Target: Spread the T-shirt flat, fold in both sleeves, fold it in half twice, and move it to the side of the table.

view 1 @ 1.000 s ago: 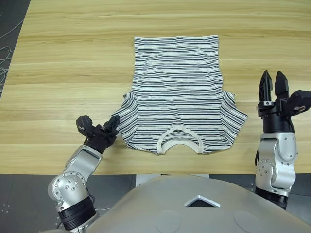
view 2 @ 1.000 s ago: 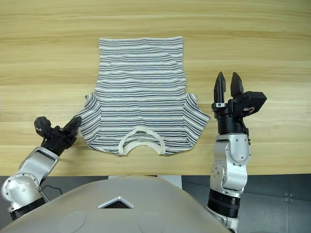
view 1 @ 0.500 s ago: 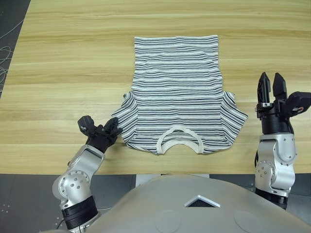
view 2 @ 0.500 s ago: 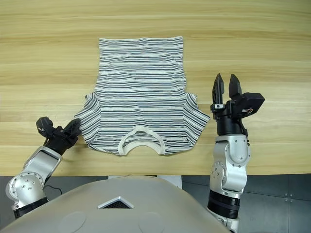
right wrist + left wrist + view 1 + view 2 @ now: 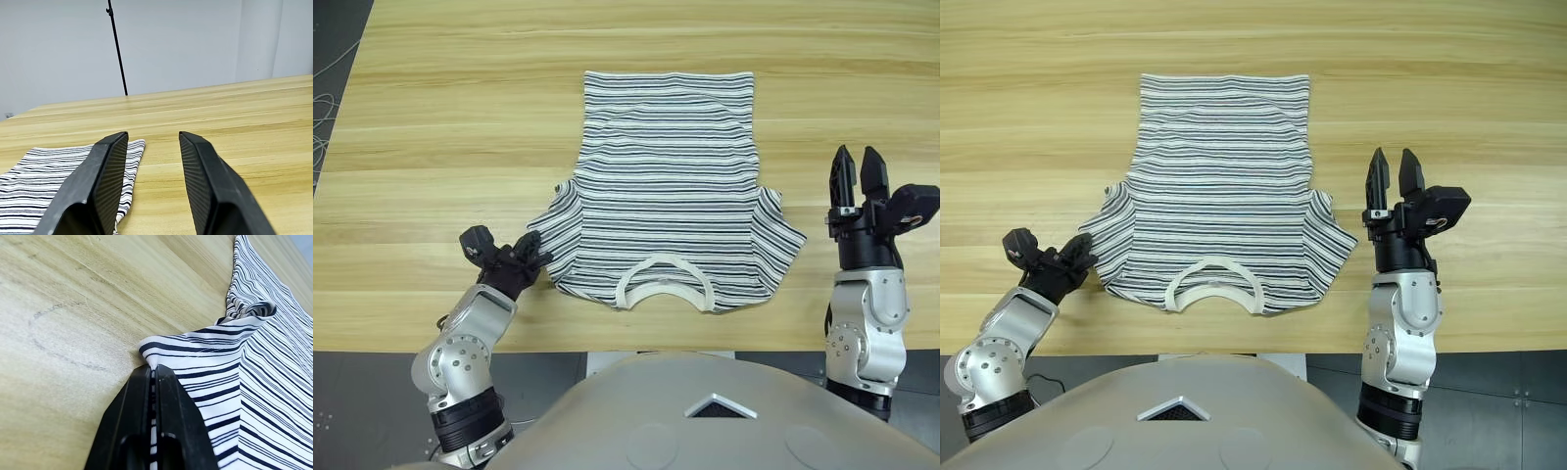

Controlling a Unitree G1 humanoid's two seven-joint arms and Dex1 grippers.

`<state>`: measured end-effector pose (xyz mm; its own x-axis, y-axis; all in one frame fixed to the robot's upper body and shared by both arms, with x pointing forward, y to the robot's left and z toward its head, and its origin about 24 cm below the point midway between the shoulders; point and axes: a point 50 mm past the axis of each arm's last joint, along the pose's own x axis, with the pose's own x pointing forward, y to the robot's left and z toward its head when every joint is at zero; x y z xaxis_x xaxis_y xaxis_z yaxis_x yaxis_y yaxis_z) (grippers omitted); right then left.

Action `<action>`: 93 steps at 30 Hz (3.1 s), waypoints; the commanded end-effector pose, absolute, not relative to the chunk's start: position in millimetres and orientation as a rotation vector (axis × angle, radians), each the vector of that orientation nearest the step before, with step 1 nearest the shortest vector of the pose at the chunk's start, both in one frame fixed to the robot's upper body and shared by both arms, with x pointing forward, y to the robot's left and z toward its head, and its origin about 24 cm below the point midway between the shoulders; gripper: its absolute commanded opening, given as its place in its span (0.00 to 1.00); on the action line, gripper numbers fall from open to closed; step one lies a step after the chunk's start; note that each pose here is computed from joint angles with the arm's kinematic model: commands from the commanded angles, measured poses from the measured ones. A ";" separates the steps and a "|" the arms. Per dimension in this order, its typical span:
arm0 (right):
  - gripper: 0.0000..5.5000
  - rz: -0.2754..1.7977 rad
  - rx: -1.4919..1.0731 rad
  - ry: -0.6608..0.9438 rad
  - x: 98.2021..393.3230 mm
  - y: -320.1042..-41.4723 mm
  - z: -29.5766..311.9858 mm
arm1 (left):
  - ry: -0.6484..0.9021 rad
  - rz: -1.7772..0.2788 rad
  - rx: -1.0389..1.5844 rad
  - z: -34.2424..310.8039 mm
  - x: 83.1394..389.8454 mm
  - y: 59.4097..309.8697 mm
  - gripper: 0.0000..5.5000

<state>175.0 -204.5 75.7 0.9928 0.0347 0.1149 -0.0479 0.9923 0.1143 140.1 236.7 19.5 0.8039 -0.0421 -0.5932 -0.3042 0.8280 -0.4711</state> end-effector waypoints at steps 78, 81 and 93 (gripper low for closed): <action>0.35 0.026 0.697 0.839 119.1 -220.3 -3.8 | 0.276 -0.136 -0.371 69.2 143.3 206.5 0.45; 0.35 0.001 0.679 0.837 122.8 -220.1 -6.2 | 0.271 -0.132 -0.372 70.5 142.9 207.2 0.45; 0.18 0.039 0.674 0.815 126.6 -212.9 -3.9 | 0.273 -0.127 -0.378 70.4 141.0 208.7 0.46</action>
